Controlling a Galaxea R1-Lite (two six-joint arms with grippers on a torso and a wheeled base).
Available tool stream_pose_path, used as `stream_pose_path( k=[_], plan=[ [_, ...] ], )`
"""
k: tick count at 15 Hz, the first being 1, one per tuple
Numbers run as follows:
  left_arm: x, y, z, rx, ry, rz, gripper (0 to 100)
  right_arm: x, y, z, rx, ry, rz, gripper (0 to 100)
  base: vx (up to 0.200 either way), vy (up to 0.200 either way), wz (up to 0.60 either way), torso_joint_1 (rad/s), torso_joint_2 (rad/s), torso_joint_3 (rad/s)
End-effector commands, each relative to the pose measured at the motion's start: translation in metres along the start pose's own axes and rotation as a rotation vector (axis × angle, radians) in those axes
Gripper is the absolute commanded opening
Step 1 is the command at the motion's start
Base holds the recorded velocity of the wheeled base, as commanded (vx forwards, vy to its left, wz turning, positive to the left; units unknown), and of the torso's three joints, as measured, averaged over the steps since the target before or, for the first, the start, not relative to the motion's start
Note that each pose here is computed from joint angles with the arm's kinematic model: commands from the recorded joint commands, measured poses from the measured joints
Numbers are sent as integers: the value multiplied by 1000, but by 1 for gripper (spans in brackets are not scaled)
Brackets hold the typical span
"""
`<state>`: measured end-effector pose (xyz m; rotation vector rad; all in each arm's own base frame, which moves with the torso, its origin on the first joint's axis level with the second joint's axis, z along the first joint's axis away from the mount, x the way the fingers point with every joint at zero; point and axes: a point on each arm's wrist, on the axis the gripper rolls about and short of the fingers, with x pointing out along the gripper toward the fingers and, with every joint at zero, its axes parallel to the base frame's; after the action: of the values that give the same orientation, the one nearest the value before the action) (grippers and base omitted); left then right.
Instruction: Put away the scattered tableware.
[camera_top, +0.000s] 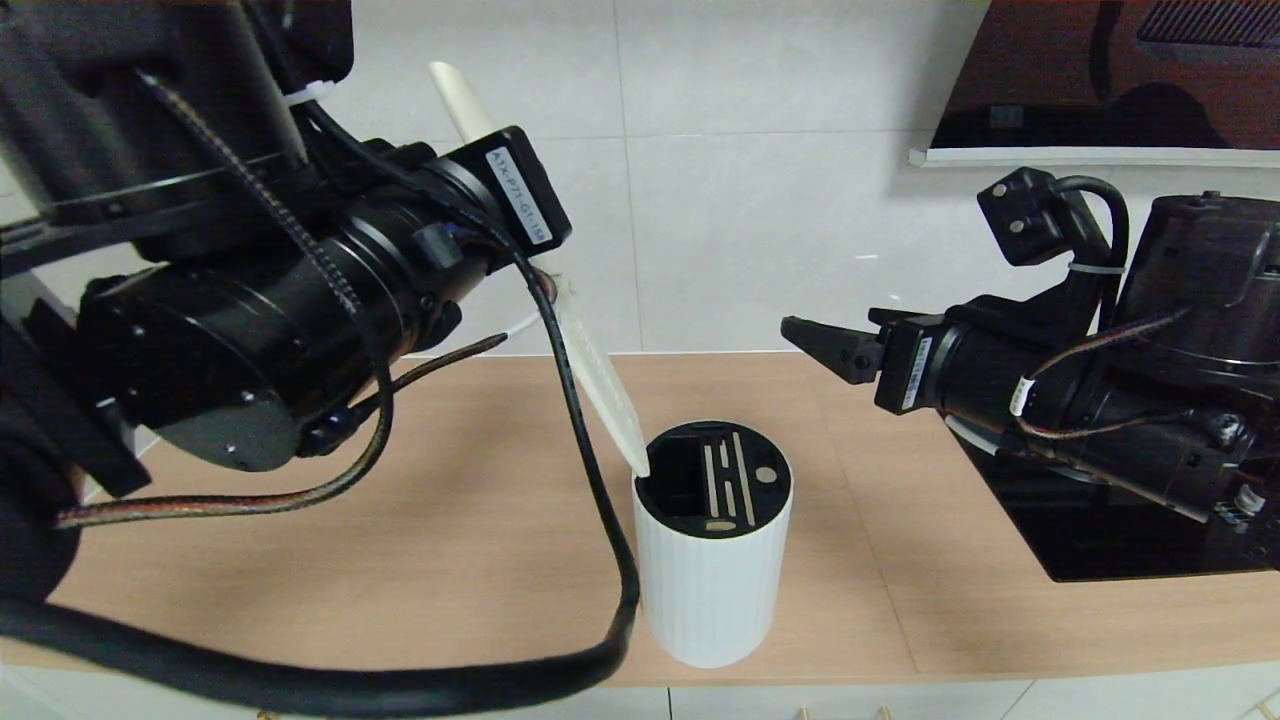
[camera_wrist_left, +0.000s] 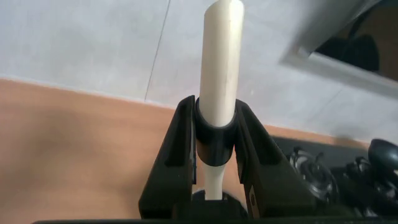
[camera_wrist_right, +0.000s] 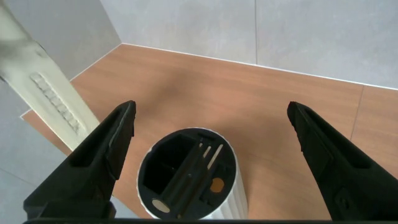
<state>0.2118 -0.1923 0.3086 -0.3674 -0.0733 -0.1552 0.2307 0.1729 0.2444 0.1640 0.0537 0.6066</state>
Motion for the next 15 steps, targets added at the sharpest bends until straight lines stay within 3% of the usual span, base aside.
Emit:
stream_pose_path(
  k=[1, 6, 7, 8, 11, 15],
  plan=[
    [1, -14, -8, 36, -38, -8, 0, 1, 0, -2, 0, 5, -2, 100, 0, 0, 0, 0, 0, 0],
    [6, -31, -52, 132, -97, -30, 0, 4, -1, -4, 0, 13, -5, 100, 0, 0, 0, 0, 0, 0],
    [6, -31, -52, 132, -97, -30, 0, 4, -1, -4, 0, 13, -5, 100, 0, 0, 0, 0, 0, 0],
    [9, -33, -67, 172, -125, -35, 0, 5, -3, -4, 0, 13, -11, 100, 0, 0, 0, 0, 0, 0],
    [14, -37, -92, 227, -157, -40, 0, 6, -4, -2, 0, 4, -16, 100, 0, 0, 0, 0, 0, 0],
    [17, -38, -98, 231, -165, -35, 0, 7, -5, -3, 0, 9, -18, 100, 0, 0, 0, 0, 0, 0]
  ],
)
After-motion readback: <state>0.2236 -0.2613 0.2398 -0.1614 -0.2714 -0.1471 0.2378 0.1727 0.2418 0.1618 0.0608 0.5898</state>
